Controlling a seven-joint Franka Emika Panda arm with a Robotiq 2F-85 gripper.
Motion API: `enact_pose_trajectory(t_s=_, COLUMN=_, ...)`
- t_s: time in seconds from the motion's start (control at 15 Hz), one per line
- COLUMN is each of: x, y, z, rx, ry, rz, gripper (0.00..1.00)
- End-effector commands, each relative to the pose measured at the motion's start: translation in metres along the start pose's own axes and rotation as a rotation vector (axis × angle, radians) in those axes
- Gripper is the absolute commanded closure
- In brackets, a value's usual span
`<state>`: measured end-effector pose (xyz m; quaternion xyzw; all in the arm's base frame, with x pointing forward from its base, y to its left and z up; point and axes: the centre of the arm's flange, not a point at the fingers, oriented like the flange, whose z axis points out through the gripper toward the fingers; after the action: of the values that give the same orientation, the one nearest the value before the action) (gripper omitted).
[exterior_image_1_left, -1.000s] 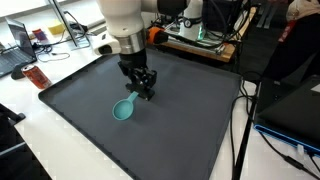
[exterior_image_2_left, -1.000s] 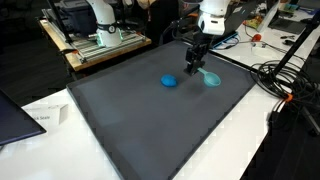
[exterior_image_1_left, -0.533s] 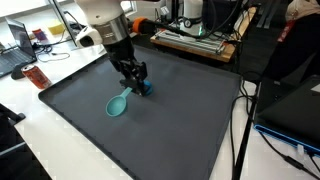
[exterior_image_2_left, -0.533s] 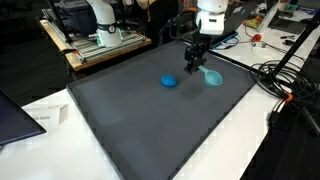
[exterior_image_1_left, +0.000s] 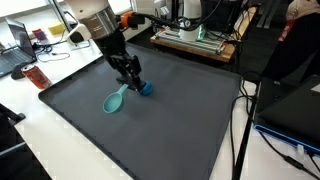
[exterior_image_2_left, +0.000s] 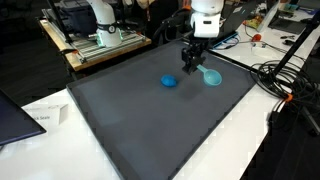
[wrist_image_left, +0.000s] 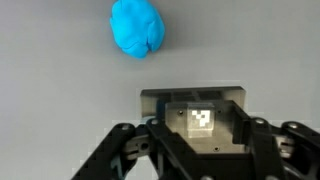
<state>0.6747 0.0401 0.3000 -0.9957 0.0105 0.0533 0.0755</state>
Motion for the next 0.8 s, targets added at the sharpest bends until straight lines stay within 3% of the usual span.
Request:
enact_pose_trajectory(t_s=0.0, x=0.0, y=-0.001, z=0.0, rx=0.001, ry=0.0, rz=-0.002, gripper=0.65)
enact_pose_trajectory(t_s=0.27, x=0.02, y=0.019, z=0.004, rx=0.007, ry=-0.106, rz=0.085, gripper=0.65)
enact_pose_trajectory(t_s=0.73, x=0.04, y=0.045, z=-0.005, rx=0.068, ry=-0.212, rz=0.154, gripper=0.65)
